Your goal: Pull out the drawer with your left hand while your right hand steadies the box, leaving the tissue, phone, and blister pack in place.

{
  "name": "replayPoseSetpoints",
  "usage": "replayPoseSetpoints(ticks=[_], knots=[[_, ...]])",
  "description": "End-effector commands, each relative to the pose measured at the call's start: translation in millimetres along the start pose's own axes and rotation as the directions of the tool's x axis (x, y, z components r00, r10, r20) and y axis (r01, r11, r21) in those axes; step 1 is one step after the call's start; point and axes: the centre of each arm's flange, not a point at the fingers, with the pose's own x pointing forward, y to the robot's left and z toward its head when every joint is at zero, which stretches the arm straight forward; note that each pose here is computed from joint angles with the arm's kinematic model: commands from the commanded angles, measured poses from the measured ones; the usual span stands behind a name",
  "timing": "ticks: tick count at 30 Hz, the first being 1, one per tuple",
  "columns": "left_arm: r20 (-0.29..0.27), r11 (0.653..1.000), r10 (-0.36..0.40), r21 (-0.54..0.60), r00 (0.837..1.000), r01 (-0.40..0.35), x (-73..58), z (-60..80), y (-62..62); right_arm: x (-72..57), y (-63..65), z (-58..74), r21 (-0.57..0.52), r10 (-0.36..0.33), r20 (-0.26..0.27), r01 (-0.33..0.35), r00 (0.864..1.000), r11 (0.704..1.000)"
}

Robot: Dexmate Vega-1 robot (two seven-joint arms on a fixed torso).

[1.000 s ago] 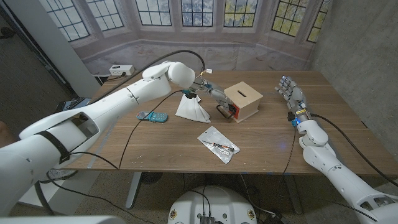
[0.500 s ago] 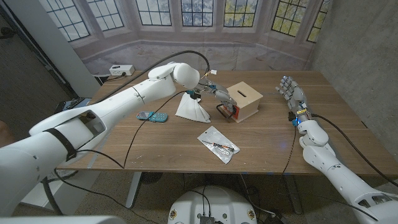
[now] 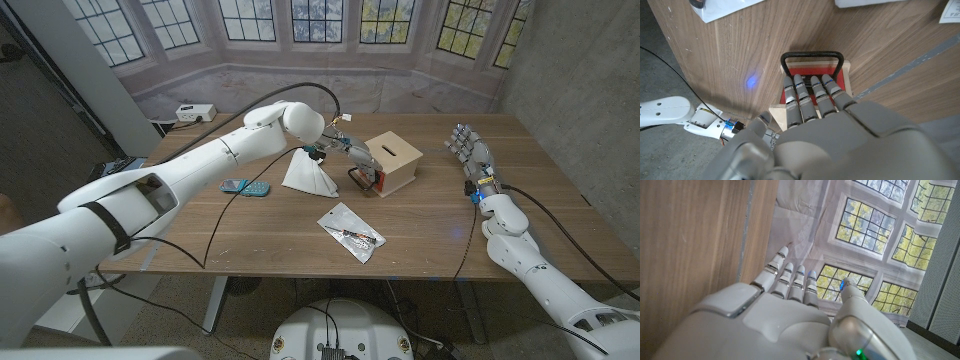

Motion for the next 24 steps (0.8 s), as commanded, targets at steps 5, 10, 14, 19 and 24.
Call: replayPoseSetpoints(ticks=[5,10,14,19,24], knots=[[0.008,1.0,-0.023,-0.007,1.0,0.023,8.6,-1.6,-1.1,-0.3,-3.5,-6.0,0.008,-0.014,-0.009,0.014,1.0,1.0],[0.013,1.0,-0.02,-0.014,1.0,0.021,8.7,-2.6,-2.2,-0.1,-2.6,-6.7,0.009,-0.015,-0.011,0.015,1.0,1.0],[0.013,1.0,-0.019,-0.015,1.0,0.019,9.1,-3.6,-3.8,0.1,-2.7,-6.4,0.01,-0.017,-0.013,0.018,1.0,1.0],[0.008,1.0,-0.022,-0.02,1.0,0.022,8.5,-6.3,-4.9,0.7,-3.2,-6.8,0.011,-0.022,-0.015,0.022,1.0,1.0],[0.002,0.999,-0.027,-0.019,1.0,0.027,7.5,-8.6,-6.0,2.0,-2.6,-8.2,0.014,-0.022,-0.016,0.023,1.0,1.0]])
